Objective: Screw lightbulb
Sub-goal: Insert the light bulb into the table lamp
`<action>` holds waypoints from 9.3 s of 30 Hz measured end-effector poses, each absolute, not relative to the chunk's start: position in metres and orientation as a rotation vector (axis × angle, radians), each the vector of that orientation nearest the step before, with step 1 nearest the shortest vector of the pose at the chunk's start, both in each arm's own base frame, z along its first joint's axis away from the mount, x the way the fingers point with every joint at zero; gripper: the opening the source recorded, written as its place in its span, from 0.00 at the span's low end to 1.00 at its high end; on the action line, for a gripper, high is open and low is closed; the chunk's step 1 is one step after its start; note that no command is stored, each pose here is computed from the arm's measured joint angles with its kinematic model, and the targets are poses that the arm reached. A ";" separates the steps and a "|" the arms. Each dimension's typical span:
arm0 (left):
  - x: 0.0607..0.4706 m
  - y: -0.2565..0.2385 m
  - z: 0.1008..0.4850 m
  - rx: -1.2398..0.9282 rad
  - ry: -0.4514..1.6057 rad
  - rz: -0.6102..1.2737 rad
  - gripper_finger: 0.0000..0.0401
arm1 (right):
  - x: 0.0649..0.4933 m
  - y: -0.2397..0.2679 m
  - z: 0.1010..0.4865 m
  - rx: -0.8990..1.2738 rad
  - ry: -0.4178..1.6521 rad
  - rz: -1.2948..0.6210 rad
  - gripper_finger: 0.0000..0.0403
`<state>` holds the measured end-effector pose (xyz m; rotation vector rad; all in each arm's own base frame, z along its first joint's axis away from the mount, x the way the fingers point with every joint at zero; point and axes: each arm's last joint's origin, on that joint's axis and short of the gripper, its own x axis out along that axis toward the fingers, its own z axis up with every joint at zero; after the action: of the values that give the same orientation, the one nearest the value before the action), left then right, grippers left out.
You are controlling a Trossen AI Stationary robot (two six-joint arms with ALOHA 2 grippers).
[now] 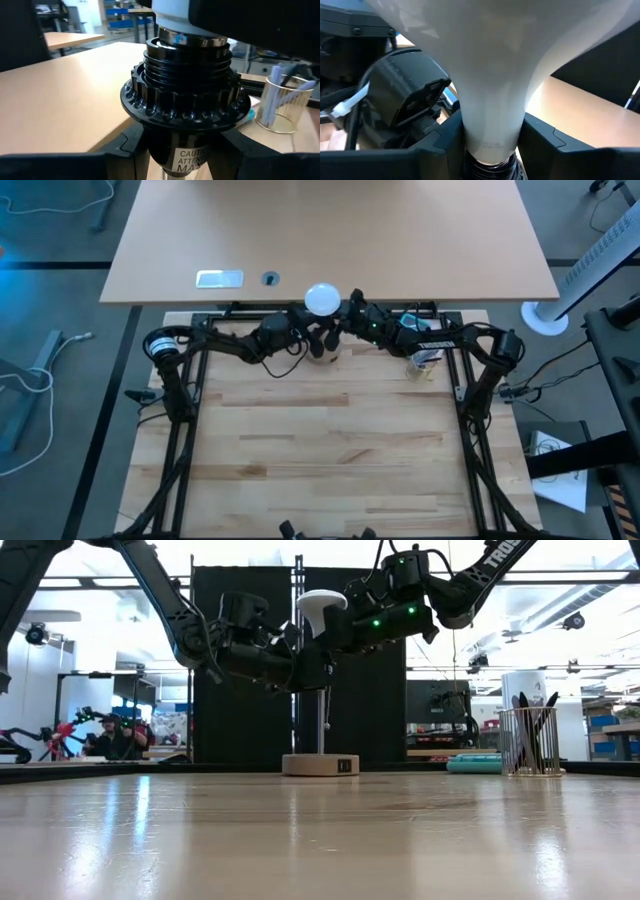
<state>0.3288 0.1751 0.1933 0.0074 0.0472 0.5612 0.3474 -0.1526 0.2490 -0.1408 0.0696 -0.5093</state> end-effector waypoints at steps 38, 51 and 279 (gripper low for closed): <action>0.280 0.157 0.225 0.162 0.167 0.274 0.60 | 0.346 -0.157 0.247 -0.074 0.090 -0.424 0.35; 0.276 0.164 0.240 0.113 0.176 0.240 0.61 | 0.351 -0.166 0.260 -0.097 0.177 -0.374 0.36; 0.209 0.179 0.280 0.146 0.218 0.306 0.59 | 0.376 -0.217 0.310 -0.024 -0.038 -0.183 0.50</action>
<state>0.2093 0.1785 0.2802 0.1460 0.2181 0.3055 0.3762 -0.2167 0.3101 -0.0243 -0.0383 -0.1828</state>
